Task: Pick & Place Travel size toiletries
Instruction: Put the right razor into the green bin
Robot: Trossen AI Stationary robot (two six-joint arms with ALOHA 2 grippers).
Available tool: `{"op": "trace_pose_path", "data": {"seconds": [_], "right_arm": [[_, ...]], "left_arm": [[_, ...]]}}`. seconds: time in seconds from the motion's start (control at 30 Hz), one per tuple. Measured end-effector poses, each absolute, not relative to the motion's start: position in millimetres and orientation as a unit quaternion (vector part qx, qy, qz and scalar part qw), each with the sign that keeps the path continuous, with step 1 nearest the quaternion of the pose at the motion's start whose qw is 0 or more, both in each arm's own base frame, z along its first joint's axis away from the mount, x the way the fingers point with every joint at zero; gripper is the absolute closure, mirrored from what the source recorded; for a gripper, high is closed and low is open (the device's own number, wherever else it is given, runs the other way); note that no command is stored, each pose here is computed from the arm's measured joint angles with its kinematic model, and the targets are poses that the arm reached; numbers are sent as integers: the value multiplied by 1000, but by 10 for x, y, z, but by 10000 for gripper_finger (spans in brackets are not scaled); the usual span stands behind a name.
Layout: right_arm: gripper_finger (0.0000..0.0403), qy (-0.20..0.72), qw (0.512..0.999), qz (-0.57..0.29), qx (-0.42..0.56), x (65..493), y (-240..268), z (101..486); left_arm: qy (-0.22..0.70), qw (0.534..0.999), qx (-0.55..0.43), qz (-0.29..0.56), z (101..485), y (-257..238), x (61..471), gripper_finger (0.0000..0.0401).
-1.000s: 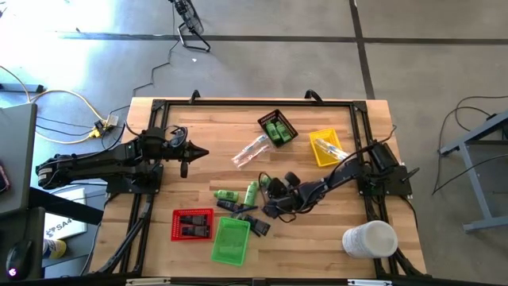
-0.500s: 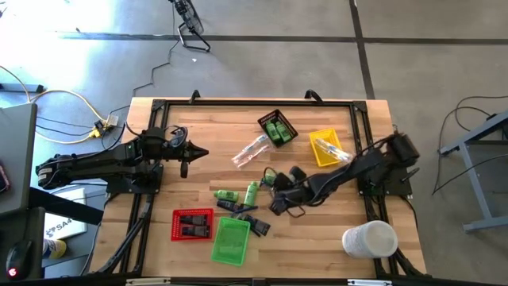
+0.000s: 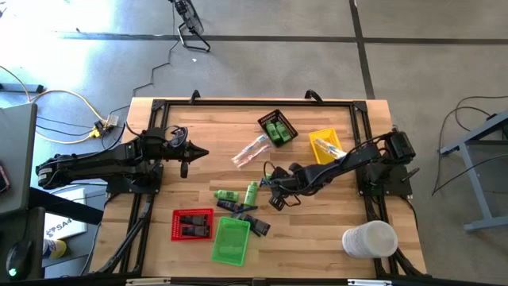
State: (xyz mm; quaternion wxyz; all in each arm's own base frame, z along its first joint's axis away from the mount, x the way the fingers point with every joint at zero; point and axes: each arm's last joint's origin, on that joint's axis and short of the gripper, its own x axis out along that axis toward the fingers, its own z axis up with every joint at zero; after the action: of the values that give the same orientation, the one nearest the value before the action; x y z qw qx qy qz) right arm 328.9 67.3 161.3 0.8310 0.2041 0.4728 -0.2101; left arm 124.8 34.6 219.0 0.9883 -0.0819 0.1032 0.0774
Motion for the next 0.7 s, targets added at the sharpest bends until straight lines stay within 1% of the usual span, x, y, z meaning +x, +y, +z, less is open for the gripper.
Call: {"op": "trace_pose_path", "data": {"seconds": [0.43, 0.7], "right_arm": [[401, 478, 821, -235, 207, 3354, 514, 1494], [401, 461, 819, -282, 193, 3357, 418, 1472]], "left_arm": [[103, 988, -82, 76, 2191, 346, 1247, 400], [103, 988, -82, 76, 2191, 346, 1248, 400]]}}
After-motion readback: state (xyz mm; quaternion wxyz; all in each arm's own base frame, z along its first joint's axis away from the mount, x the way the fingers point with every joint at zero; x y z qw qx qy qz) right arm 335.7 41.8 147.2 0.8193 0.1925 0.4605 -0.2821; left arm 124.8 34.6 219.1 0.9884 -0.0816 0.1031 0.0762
